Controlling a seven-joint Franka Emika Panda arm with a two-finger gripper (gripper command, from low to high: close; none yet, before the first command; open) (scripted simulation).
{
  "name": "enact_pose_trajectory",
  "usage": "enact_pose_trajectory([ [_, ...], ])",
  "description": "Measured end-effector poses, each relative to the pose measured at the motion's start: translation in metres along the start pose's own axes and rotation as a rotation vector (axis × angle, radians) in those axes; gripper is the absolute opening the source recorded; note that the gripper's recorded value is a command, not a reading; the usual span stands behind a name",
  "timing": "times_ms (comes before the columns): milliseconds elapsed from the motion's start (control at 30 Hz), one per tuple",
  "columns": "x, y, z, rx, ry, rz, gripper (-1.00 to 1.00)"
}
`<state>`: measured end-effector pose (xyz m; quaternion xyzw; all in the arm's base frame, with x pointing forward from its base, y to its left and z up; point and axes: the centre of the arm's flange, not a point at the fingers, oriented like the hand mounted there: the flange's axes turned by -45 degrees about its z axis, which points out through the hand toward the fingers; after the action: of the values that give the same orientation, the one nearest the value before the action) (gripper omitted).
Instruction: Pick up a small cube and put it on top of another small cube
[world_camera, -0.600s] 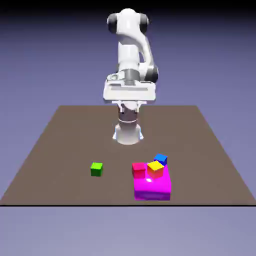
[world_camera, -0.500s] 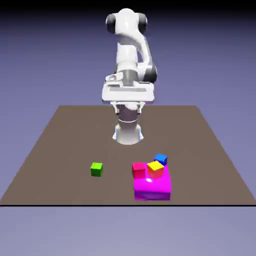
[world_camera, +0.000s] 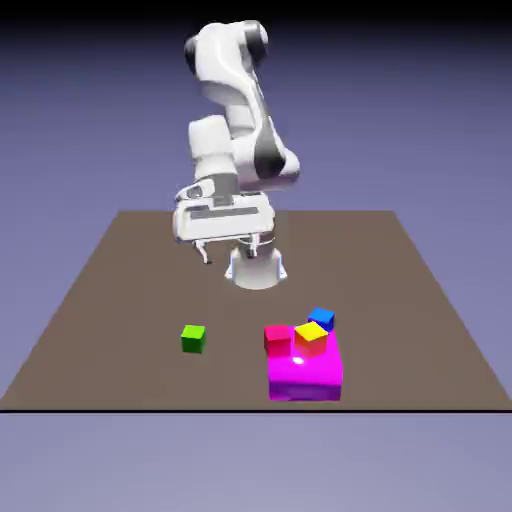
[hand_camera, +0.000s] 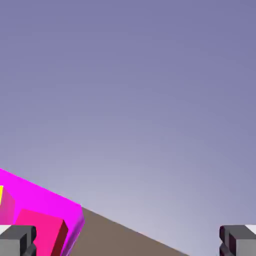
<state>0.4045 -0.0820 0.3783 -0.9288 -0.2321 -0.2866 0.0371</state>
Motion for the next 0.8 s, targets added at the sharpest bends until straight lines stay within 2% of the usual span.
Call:
enact_pose_trajectory([
  [800, -0.136, 0.050, 0.088, 0.353, -0.121, -0.496, 0.00],
])
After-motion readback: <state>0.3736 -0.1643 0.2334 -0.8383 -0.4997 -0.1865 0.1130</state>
